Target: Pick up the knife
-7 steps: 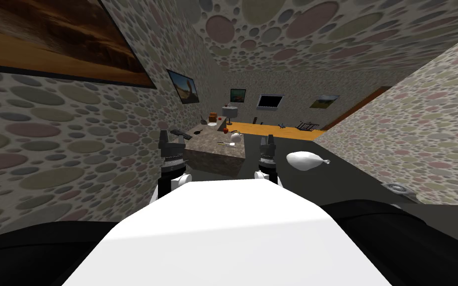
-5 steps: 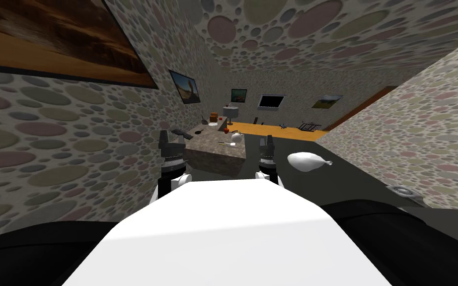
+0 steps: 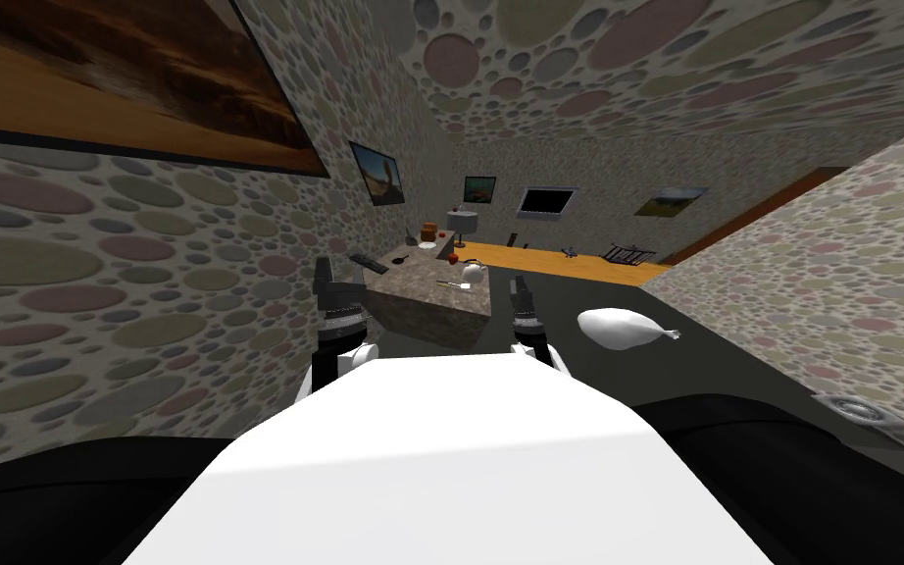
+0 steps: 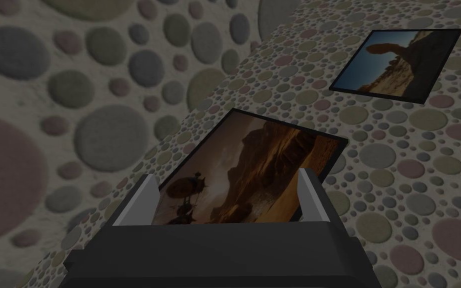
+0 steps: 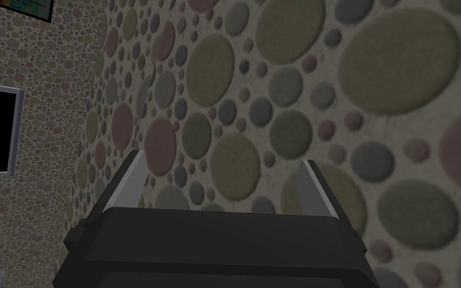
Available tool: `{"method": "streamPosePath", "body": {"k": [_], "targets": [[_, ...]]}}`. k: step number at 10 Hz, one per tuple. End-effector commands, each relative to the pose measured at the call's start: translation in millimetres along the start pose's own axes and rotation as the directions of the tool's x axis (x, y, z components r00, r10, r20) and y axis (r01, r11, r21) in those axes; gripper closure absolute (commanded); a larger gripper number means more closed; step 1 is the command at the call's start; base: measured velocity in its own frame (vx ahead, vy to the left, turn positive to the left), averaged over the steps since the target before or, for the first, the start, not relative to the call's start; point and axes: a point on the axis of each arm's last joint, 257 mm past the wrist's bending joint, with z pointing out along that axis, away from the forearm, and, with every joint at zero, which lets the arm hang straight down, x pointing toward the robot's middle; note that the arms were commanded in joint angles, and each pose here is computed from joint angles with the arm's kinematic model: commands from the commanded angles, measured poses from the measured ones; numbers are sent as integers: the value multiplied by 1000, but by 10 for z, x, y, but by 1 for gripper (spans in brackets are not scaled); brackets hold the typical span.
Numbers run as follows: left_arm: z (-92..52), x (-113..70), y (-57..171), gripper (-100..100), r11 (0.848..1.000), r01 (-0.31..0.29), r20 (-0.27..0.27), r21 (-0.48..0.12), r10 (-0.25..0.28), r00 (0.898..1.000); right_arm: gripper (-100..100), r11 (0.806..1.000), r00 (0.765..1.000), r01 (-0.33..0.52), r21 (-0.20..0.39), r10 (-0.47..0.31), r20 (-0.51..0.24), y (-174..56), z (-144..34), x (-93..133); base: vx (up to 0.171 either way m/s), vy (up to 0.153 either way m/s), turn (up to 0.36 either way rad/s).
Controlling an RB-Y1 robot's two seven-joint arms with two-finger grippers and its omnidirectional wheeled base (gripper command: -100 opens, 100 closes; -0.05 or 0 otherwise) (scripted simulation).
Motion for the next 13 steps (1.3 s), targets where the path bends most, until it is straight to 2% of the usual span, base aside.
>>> {"method": "streamPosePath", "body": {"k": [1, 2, 4, 5, 6, 7, 8, 9, 10, 11, 12, 13], "targets": [[0, 0, 0, 0, 1000, 0, 0, 0, 0, 1000, -100, 998, 997, 52, 22, -51, -54, -150, -69, 36, 16, 25, 96], [0, 0, 0, 0, 1000, 0, 0, 0, 0, 1000, -100, 998, 997, 55, 20, -54, -61, -149, -70, 40, 13, 18, 59], [0, 0, 0, 0, 1000, 0, 0, 0, 0, 1000, -100, 988, 979, 148, 54, -138, -148, -428, -216, 90, 19, 28, 156], [0, 0, 0, 0, 1000, 0, 0, 0, 0, 1000, -100, 986, 974, 160, 45, -150, -170, -427, -217, 97, 24, 25, 68], [0, 0, 0, 0, 1000, 0, 0, 0, 0, 1000, -100, 976, 958, 208, 59, -191, -214, -575, -302, 107, 29, 24, 157], [0, 0, 0, 0, 1000, 0, 0, 0, 0, 1000, -100, 975, 953, 217, 52, -199, -229, -575, -303, 110, 23, 18, 72], [0, 0, 0, 0, 1000, 0, 0, 0, 0, 1000, -100, 962, 931, 267, 62, -240, -276, -727, -396, 110, 22, 31, 151], [0, 0, 0, 0, 1000, 0, 0, 0, 0, 1000, -100, 960, 924, 275, 54, -248, -290, -727, -396, 110, 19, 27, 71], [0, 0, 0, 0, 1000, 0, 0, 0, 0, 1000, -100, 944, 896, 326, 59, -288, -339, -882, -496, 99, 30, 39, 130], [0, 0, 0, 0, 1000, 0, 0, 0, 0, 1000, -100, 941, 888, 334, 50, -296, -352, -882, -496, 97, 26, 31, 97], [0, 0, 0, 0, 1000, 0, 0, 0, 0, 1000, -100, 923, 856, 382, 54, -331, -398, -1038, -604, 77, 29, 35, 158], [0, 0, 0, 0, 1000, 0, 0, 0, 0, 1000, -100, 919, 844, 391, 42, -341, -414, -1038, -602, 71, 24, 28, 89]]}}
